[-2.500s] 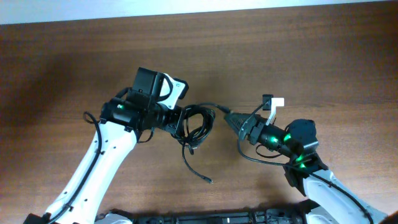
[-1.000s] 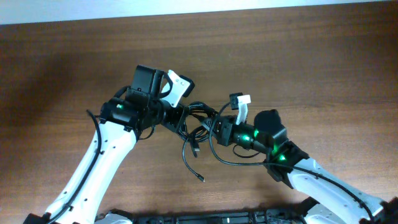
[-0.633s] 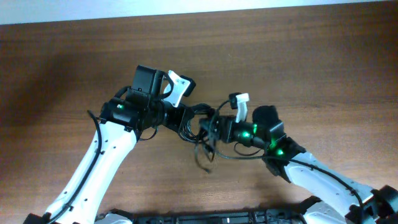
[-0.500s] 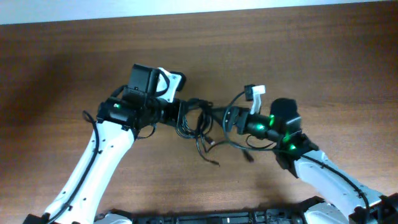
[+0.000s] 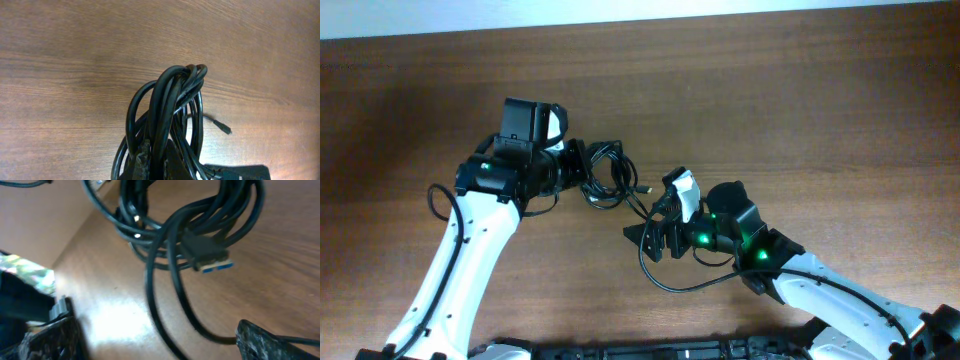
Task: Untangle cables
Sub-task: 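Grasp a hanging cable strand with the right gripper, then pull the strand rightward with the right gripper, away from the left gripper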
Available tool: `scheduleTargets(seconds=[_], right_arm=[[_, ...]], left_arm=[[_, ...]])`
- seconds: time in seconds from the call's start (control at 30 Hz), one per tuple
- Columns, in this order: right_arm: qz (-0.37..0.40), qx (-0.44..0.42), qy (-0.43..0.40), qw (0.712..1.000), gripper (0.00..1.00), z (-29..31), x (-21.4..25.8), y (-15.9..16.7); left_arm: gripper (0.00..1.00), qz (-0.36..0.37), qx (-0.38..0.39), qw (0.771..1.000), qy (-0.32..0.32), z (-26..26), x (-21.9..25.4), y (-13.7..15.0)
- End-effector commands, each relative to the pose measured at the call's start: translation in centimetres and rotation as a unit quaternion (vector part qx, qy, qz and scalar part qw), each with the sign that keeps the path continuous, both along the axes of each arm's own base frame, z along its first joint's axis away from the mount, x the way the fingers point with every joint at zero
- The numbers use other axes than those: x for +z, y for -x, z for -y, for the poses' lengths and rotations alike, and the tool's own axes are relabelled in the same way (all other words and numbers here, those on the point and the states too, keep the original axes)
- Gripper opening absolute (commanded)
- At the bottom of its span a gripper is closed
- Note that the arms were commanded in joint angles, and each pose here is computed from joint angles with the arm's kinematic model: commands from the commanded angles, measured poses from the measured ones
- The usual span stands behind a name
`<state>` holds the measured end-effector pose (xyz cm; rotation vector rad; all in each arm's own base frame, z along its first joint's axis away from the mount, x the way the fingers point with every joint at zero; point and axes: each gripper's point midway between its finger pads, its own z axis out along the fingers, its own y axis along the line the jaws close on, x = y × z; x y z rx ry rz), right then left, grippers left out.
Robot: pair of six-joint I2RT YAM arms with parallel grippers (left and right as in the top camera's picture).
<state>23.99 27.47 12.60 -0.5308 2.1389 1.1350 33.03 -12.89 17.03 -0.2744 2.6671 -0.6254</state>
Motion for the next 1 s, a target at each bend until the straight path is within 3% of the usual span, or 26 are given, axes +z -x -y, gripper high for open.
scheduleTargets(seconds=[0.0, 0.07, 0.17, 0.23, 0.3, 0.4, 0.5, 0.67, 0.73, 0.83, 0.97], right_arm=[[0.029, -0.047, 0.026, 0.998, 0.74, 0.7, -0.2, -1.7], [0.027, -0.045, 0.026, 0.998, 0.56, 0.6, -0.2, -1.6], [0.028, -0.045, 0.026, 0.998, 0.45, 0.6, -0.2, -1.6], [0.028, -0.045, 0.026, 0.998, 0.41, 0.6, -0.2, -1.6], [0.026, -0.039, 0.023, 0.999, 0.23, 0.5, -0.1, -1.4], [0.019, 0.005, -0.002, 1.0, 0.05, -0.5, 0.6, -0.1], [0.003, 0.05, -0.051, 0.997, 0.04, -1.7, 2.3, 1.4], [-0.041, 0.032, -0.132, 0.99, 0.04, -1.5, 5.3, 0.4], [-0.092, 0.013, -0.167, 0.982, 0.04, 0.0, 6.1, -0.8], [-0.092, -0.044, -0.17, 0.98, 0.04, 2.0, 5.8, -3.2], [-0.099, -0.092, -0.15, 0.979, 0.04, 2.3, 3.8, -4.7]], left_arm=[[0.0, 0.05, -0.12, 0.991, 0.01, 1.9, 1.4, 0.7], [0.0, 0.06, -0.14, 0.988, 0.001, 1.9, 1.3, 0.8], [0.0, 0.088, -0.201, 0.974, 0.048, 4.0, 2.6, 1.3], [0.0, 0.089, -0.201, 0.974, 0.048, 4.0, 2.7, 1.2], [0.0, 0.096, -0.207, 0.973, 0.045, 4.0, 2.7, 1.1], [0.0, 0.139, -0.269, 0.953, 0.011, 4.0, 2.8, 1.1], [0.0, 0.142, -0.273, 0.951, 0.01, 4.1, 2.8, 1.1], [0.0, 0.166, -0.343, 0.924, -0.01, 6.0, 2.7, 2.3], [0.0, 0.165, -0.339, 0.926, -0.023, 5.7, 2.5, 2.1], [0.0, 0.168, -0.346, 0.923, -0.007, 6.2, 2.8, 2.4], [0.0, 0.189, -0.405, 0.894, 0.038, 8.7, 3.8, 4.1]])
